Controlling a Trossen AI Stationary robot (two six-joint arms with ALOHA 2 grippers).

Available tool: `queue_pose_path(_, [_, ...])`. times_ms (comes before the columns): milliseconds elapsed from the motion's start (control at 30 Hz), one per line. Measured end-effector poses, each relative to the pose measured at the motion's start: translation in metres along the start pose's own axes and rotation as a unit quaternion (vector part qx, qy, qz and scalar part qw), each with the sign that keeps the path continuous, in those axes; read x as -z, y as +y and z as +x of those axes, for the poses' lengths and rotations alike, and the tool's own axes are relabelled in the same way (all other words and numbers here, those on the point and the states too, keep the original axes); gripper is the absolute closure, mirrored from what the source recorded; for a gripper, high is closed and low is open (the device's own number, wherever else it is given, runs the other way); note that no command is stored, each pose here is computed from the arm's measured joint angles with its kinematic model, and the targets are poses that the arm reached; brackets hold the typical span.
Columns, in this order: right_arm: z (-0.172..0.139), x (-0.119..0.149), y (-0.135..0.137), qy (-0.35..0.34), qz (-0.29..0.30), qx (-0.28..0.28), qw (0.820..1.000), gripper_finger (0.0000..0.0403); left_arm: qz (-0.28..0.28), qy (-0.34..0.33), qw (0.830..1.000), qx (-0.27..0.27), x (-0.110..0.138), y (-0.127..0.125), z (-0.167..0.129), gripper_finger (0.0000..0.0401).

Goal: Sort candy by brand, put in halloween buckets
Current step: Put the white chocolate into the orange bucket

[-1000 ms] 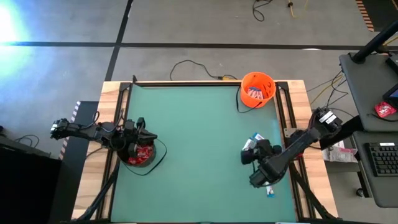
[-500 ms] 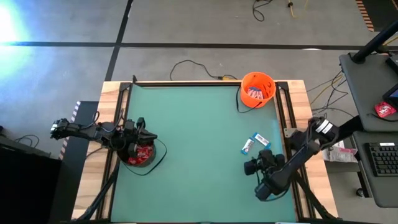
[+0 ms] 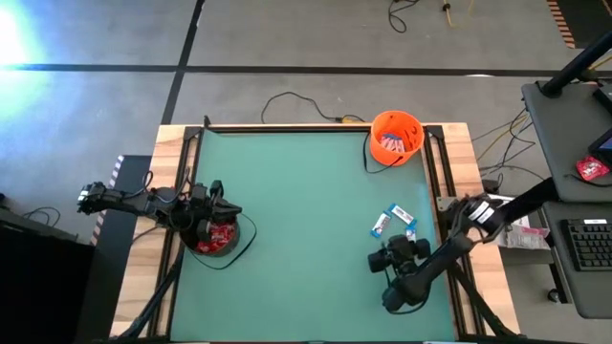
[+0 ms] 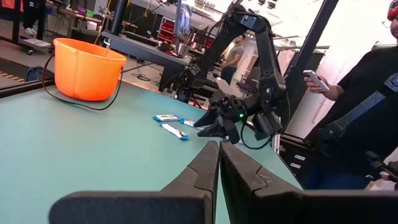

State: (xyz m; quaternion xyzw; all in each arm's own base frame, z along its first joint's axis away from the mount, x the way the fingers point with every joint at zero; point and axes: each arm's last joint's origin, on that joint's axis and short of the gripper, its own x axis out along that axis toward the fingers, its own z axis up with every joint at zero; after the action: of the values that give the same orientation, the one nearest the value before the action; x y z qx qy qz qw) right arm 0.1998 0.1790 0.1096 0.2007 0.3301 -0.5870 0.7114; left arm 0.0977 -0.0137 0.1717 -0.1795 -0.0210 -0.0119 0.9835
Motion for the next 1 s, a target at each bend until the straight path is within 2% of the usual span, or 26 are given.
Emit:
queue_pose_path(167, [0.015,0.010,-0.001,-0.032,0.025,0.017,0.999,0.0172,0.000,0.000,1.000,0.000,0.000,0.000,0.000,0.0401])
queue_pose_path(333, [0.027,0.015,0.006,-0.068,0.040,-0.010,0.997,0.0172,0.000,0.000,1.000,0.000,0.000,0.000,0.000,0.0401])
queue_pose_path(500, [0.027,0.008,0.014,-0.062,0.062,-0.030,0.996,0.0172,0.000,0.000,1.000,0.000,0.000,0.000,0.000,0.0401])
queue_pose_path(633, [0.021,-0.011,0.018,-0.013,0.111,-0.008,0.994,0.0172,0.000,0.000,1.000,0.000,0.000,0.000,0.000,0.0401])
queue_pose_path(767, [0.020,-0.035,0.027,0.034,0.177,0.020,0.983,0.0172,0.000,0.000,1.000,0.000,0.000,0.000,0.000,0.0401])
queue_pose_path(1000, [0.040,-0.084,0.050,0.054,0.272,0.057,0.959,0.0172,0.000,0.000,1.000,0.000,0.000,0.000,0.000,0.0401])
